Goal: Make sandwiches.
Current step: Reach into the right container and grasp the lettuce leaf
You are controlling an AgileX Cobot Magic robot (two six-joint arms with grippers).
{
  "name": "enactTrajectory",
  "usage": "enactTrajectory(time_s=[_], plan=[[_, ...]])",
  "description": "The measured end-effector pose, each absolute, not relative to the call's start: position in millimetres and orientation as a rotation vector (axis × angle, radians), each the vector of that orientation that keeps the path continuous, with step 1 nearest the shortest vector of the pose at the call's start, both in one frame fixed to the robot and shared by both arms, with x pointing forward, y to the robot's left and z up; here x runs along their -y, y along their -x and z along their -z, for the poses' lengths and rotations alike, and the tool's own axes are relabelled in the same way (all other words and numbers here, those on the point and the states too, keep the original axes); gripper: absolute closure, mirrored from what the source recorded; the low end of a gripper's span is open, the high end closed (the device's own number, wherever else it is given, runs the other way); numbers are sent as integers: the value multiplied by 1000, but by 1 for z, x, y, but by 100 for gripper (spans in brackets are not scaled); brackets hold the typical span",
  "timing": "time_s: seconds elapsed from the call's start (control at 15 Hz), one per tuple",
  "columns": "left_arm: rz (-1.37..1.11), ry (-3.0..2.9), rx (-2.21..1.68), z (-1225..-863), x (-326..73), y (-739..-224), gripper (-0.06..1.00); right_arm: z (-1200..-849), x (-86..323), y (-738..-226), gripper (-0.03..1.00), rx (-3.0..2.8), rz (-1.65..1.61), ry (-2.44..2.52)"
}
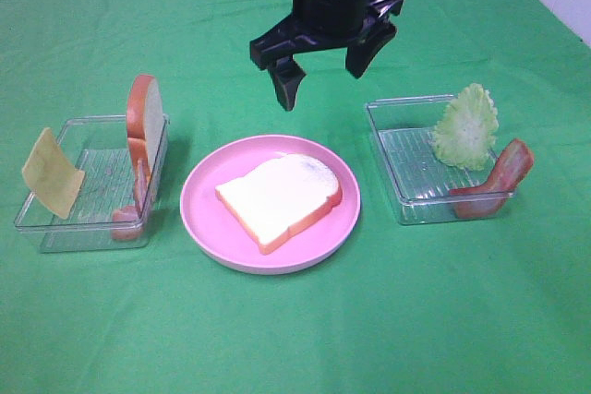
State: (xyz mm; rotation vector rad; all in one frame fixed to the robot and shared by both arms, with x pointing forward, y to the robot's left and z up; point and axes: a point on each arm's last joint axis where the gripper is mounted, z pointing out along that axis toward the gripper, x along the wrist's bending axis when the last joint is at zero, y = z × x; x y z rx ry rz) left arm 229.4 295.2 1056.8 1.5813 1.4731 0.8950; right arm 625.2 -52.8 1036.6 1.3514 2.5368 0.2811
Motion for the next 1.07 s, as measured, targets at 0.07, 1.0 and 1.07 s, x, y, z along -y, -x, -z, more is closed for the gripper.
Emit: enactTrajectory(time_s=[0.07,1.0,1.07], plan=[[-895,-1581,-1473,-1057,-295,-229,-5,-1045,55,-624,7,-2512,-294,-1348],[-895,-1581,-1473,-1057,-295,-229,-5,-1099,260,-636,7,-2056,-308,-1909],[-895,-1581,-1473,-1057,-295,-229,-5,-1095,261,-636,7,-2062,-300,-1919]])
